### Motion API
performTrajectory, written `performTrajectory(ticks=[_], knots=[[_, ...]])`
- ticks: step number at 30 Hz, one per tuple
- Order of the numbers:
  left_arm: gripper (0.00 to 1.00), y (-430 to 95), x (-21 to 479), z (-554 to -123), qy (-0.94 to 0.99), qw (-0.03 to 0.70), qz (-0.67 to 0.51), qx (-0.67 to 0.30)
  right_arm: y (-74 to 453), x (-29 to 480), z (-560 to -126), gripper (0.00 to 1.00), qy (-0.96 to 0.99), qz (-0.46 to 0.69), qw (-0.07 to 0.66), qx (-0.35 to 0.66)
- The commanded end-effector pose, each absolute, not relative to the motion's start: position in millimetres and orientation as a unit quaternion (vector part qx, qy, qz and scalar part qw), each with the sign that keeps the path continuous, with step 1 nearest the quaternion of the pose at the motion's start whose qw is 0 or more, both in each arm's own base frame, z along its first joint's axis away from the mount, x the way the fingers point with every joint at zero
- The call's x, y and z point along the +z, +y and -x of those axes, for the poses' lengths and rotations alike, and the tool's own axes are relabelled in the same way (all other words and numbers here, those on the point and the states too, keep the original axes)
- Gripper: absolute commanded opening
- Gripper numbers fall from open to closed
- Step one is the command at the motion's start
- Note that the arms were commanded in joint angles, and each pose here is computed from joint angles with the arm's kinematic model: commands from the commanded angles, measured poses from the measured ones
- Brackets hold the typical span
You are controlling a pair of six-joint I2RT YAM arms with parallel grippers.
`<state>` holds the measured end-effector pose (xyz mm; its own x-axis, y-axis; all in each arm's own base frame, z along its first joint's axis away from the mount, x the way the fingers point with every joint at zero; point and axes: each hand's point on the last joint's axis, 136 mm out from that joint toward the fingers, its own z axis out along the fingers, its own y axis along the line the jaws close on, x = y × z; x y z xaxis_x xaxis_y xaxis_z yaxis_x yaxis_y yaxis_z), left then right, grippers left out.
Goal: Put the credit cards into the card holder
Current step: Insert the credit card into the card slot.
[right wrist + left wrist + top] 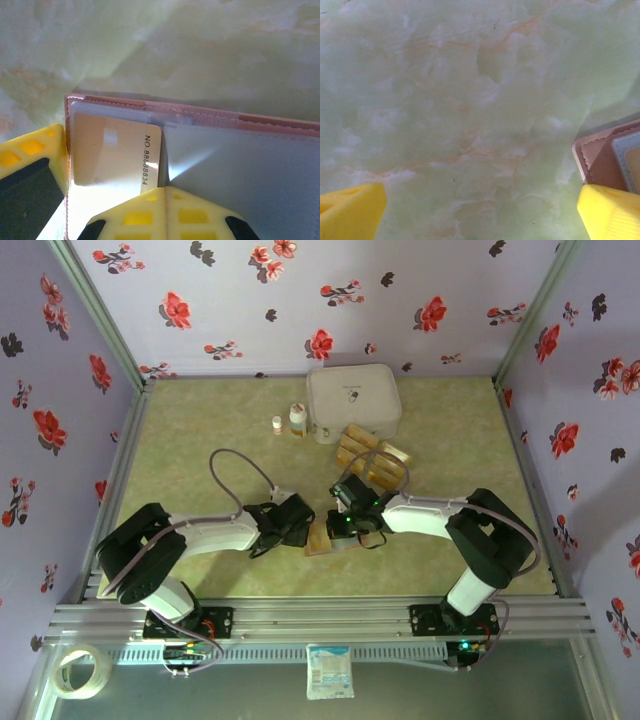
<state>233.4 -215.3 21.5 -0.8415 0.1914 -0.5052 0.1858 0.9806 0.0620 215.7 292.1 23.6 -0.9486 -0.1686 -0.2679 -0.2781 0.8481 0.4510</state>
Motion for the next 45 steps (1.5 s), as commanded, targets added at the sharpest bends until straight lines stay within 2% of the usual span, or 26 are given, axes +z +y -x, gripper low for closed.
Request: performTrajectory(ticks=[1, 4, 8, 21, 45], knots=[[1.00, -200, 20, -230, 0.963, 0.253, -0.090, 0.013, 294, 39, -215, 0.03, 0.953, 0.122, 0.121, 0.248], [1.00, -191, 32, -233, 0.962, 0.263, -0.076, 0.006, 288, 46, -216, 0.10, 0.954, 0.121, 0.133, 0.239], [1.00, -181, 42, -232, 0.961, 0.268, -0.064, 0.000, 283, 50, -214, 0.11, 0.954, 0.118, 0.138, 0.237], [1.00, -190, 37, -222, 0.966, 0.249, -0.065, -0.035, 289, 38, -209, 0.03, 0.953, 0.109, 0.126, 0.252], [1.00, -214, 11, -225, 0.969, 0.228, -0.090, -0.031, 295, 23, -208, 0.02, 0.956, 0.112, 0.112, 0.246]])
